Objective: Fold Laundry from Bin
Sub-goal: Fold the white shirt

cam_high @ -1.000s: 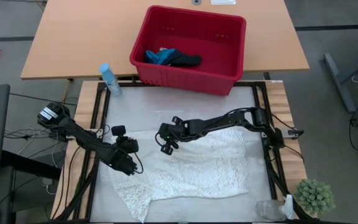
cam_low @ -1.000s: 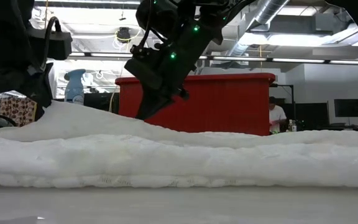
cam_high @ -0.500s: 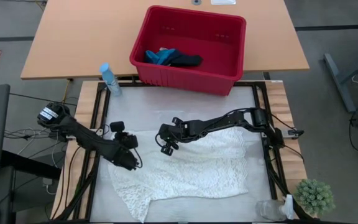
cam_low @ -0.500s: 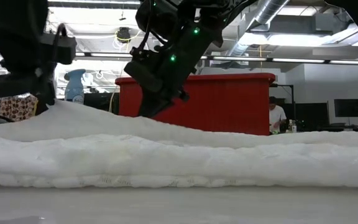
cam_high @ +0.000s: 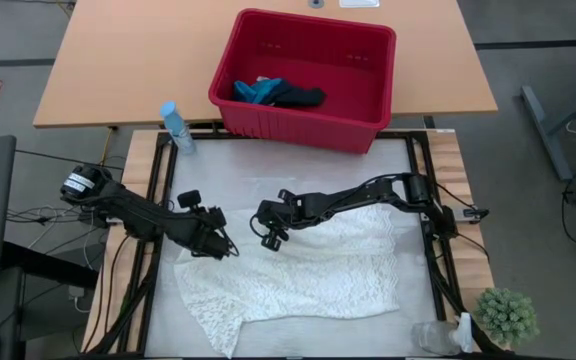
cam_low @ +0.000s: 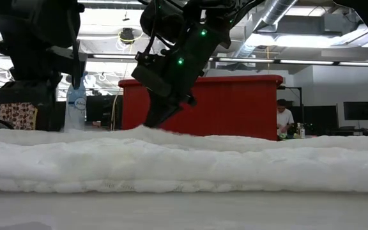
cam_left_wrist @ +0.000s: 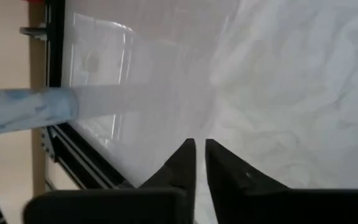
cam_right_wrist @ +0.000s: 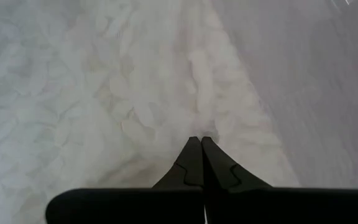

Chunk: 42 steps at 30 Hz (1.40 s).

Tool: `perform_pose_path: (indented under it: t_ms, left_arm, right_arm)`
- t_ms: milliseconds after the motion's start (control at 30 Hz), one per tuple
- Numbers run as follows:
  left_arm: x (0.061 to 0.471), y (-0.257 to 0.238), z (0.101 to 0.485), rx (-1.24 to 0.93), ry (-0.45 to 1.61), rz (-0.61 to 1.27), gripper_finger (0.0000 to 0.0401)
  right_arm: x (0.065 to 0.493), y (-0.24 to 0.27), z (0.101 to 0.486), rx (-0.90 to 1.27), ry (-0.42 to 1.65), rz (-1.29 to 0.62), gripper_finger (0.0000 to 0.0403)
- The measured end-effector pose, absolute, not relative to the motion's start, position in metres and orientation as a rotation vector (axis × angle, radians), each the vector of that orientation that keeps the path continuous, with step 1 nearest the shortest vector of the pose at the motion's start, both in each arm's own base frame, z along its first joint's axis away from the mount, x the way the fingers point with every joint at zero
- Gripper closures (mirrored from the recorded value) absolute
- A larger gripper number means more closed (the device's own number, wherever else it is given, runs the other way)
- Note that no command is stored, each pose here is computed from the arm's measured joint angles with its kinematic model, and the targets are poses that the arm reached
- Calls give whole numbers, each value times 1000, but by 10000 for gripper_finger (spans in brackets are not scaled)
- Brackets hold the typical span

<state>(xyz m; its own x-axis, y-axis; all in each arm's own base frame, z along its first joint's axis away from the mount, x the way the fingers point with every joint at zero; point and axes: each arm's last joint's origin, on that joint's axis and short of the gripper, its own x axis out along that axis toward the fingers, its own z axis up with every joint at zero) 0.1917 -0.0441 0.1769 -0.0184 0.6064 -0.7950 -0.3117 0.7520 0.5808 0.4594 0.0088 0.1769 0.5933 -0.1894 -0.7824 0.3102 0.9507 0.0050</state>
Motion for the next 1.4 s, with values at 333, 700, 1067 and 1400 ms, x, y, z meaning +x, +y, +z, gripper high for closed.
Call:
perform_pose_path:
  t_ms: [333,700,1067,1400]
  left_arm:
    - [196,-47,176,147,1338,789,259]
    - [211,-86,172,46,1008,652,238]
    - [184,-77,130,-72,1079,679,238]
    - [184,-77,122,-138,1036,647,238]
  right_arm:
    - [459,9,176,144,898,-292,388]
    - [458,8,176,119,912,-284,335]
    - [450,6,178,35,984,-296,303]
    - [455,10,195,-15,875,-273,302]
